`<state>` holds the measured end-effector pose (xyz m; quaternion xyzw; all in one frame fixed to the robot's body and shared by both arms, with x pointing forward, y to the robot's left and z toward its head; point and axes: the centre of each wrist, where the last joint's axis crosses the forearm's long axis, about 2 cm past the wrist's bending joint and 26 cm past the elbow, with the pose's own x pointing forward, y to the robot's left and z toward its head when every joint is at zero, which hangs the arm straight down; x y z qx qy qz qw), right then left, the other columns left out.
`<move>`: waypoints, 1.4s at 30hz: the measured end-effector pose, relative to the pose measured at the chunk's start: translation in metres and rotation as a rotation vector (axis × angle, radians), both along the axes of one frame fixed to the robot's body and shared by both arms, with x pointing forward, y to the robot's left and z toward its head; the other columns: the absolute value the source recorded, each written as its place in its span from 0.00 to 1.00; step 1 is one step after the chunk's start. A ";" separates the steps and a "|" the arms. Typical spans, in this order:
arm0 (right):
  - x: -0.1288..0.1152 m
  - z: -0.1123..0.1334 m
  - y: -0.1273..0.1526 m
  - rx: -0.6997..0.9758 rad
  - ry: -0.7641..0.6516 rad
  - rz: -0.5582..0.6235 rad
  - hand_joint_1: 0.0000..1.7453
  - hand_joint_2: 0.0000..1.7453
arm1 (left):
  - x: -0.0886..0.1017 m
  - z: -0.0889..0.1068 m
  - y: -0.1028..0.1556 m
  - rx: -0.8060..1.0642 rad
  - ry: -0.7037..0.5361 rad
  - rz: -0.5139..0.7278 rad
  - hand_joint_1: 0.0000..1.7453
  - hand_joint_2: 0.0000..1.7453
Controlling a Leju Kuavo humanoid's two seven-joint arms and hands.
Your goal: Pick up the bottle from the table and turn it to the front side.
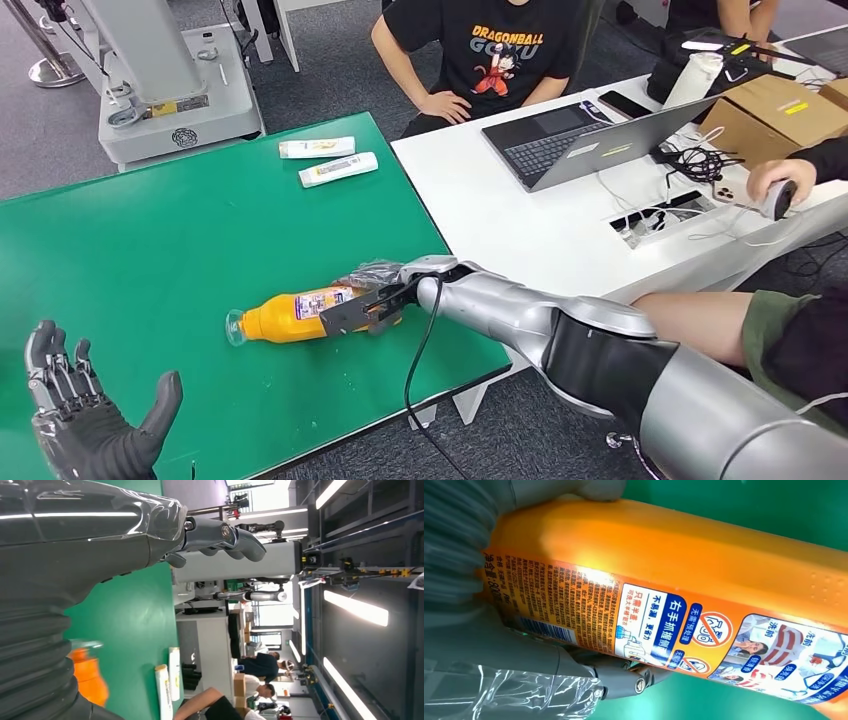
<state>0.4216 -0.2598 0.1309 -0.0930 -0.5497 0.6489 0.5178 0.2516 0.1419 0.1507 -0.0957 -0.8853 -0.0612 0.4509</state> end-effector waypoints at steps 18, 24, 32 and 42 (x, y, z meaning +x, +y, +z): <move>-0.048 0.000 0.001 0.483 -0.425 -0.245 1.00 1.00 | 0.003 -0.004 0.006 0.033 0.015 0.024 0.00 1.00; -0.060 0.006 -0.007 0.569 -0.513 -0.263 1.00 1.00 | 0.007 -0.007 0.006 0.035 0.029 0.004 0.00 1.00; -0.069 0.010 -0.009 0.626 -0.567 -0.255 1.00 1.00 | 0.012 -0.010 0.006 0.042 0.051 -0.041 0.00 1.00; -0.074 0.017 -0.004 0.679 -0.632 -0.198 1.00 1.00 | 0.046 -0.002 0.015 0.107 0.056 -0.127 0.00 1.00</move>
